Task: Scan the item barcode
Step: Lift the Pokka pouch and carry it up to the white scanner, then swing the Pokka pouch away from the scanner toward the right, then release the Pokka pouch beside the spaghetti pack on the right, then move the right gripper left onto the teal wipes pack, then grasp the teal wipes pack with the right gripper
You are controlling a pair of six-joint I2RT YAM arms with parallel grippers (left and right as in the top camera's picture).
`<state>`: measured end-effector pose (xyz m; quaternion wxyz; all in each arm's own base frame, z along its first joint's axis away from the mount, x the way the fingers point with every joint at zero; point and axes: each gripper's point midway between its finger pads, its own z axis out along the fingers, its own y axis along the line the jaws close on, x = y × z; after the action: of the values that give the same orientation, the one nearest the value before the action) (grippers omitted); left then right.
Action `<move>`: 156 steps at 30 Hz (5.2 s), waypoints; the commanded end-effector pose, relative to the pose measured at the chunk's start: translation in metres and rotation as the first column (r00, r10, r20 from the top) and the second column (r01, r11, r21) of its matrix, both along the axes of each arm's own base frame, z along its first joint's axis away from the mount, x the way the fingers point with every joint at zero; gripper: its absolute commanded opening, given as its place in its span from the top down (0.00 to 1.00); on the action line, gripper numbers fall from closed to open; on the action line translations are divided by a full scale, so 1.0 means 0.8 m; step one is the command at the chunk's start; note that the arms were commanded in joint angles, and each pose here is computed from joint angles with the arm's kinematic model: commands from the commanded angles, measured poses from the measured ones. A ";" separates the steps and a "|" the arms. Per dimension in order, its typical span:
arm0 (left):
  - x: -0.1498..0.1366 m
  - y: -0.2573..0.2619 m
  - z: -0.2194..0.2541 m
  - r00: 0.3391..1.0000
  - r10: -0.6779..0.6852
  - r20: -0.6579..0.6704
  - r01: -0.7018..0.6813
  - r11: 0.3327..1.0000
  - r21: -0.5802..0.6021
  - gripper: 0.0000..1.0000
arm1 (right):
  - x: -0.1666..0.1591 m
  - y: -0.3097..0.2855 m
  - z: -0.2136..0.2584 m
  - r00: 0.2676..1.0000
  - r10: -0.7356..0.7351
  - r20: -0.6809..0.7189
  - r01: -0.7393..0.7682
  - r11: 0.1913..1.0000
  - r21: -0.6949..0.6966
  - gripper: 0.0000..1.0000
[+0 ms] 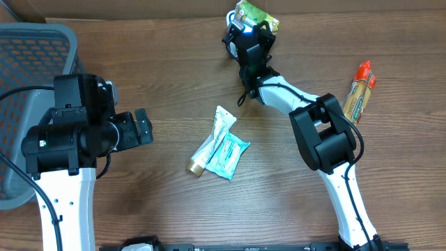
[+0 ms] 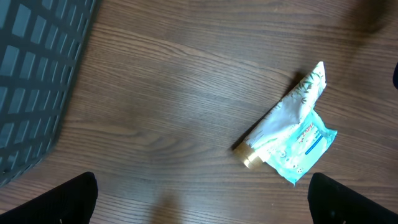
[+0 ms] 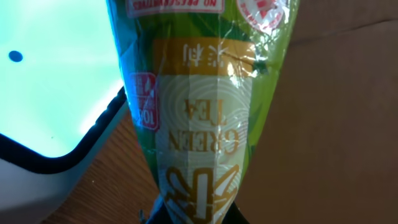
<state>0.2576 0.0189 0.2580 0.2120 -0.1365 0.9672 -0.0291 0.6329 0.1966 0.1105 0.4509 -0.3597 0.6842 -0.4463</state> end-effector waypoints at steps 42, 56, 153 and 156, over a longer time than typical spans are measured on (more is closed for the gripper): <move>0.002 0.001 0.004 1.000 0.017 0.012 -0.017 1.000 -0.010 0.00 | -0.304 -0.186 -0.044 0.546 -0.080 -0.834 0.835 -0.029 0.550 0.96; 0.002 0.001 0.004 1.000 0.017 0.012 -0.017 1.000 -0.010 0.00 | -0.327 -0.291 -0.090 0.501 -0.102 -0.860 0.803 -0.317 0.505 0.45; 0.002 0.001 0.004 1.000 0.017 0.012 -0.017 1.000 -0.010 0.01 | -0.459 -0.101 -0.047 0.606 -0.370 -0.704 0.672 0.711 0.205 0.96; 0.002 0.001 0.004 1.000 0.017 0.012 -0.017 1.000 -0.010 0.00 | -0.453 -0.126 -0.056 0.598 -0.481 -0.641 0.649 0.760 0.035 0.96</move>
<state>0.2576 0.0189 0.2578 0.2115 -0.1365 0.9674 -0.0291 0.2536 0.1174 0.0657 0.0994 -0.1139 0.9624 -0.2258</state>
